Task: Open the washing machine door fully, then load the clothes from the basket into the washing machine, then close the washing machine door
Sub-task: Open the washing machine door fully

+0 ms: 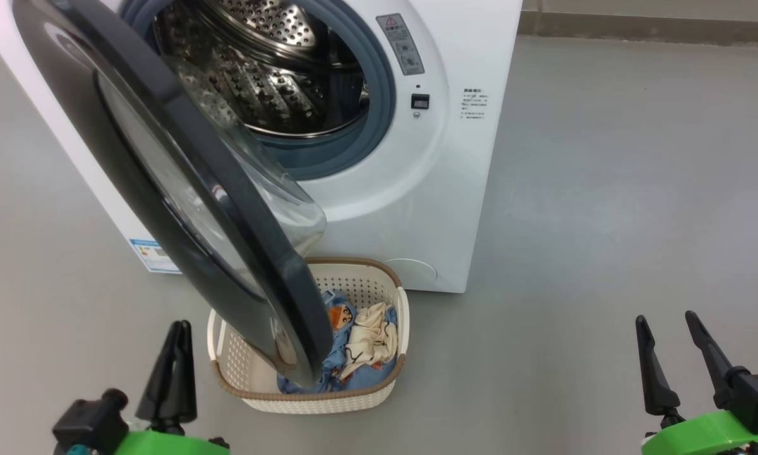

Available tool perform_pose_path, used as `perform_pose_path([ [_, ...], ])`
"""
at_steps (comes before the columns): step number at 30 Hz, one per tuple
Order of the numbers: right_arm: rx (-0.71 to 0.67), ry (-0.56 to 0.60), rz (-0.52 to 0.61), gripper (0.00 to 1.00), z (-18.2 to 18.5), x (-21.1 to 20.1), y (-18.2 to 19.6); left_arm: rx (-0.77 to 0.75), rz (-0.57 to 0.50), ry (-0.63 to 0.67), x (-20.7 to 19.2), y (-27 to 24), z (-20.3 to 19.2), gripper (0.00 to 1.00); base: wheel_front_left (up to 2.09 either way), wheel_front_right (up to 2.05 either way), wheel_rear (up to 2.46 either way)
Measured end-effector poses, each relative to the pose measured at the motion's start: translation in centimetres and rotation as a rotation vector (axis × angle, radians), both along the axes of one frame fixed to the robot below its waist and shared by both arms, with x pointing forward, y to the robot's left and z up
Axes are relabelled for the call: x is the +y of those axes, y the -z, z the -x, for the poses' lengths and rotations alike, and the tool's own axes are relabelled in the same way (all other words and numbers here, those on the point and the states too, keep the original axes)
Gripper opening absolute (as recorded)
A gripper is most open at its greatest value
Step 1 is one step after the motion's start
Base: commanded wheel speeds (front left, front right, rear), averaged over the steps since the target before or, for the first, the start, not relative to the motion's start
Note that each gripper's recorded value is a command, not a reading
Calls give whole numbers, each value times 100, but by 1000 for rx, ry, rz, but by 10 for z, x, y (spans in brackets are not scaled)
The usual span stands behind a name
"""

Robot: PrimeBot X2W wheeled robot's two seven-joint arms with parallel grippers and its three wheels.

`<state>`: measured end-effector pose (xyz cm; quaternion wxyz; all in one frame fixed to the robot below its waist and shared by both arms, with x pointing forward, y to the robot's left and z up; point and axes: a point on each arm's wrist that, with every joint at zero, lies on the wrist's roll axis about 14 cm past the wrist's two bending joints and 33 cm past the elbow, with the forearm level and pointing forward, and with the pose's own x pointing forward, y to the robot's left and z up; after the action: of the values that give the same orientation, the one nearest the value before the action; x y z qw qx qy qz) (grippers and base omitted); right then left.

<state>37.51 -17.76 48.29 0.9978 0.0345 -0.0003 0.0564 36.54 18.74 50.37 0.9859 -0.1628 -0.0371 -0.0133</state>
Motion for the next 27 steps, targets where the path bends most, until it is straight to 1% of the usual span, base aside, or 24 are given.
perform_pose_path([
  [4, 0, -6, 0, 100, -1, 2, 0, -89, 2, -23, 8, -28, -2, 0, 0, 0, 0],
  [8, -4, -8, 0, 100, -2, 3, -1, -248, 2, -3, 0, -79, -3, 0, 0, 0, 0],
  [12, -5, -4, 0, 100, -2, 1, -2, -425, 25, 92, -32, -135, 5, 0, 0, 0, 0],
  [15, -7, 4, 0, 100, -2, -2, -2, -484, 54, 202, -67, -154, 15, 0, 0, 0, 0],
  [18, -7, 20, 1, 100, -2, -7, -2, -488, 69, 311, -100, -160, 19, 0, 0, 0, 0],
  [20, -5, 25, 1, 100, -2, -8, -1, -466, 80, 360, -114, -157, 16, 0, 0, 0, 0],
  [25, 0, 42, -7, 100, 1, -12, 0, -337, 144, 467, -149, -123, 10, 0, 0, 0, 0],
  [27, 3, 47, -7, 100, 1, -13, 1, -285, 154, 500, -160, -109, 7, 0, 0, 0, 0],
])
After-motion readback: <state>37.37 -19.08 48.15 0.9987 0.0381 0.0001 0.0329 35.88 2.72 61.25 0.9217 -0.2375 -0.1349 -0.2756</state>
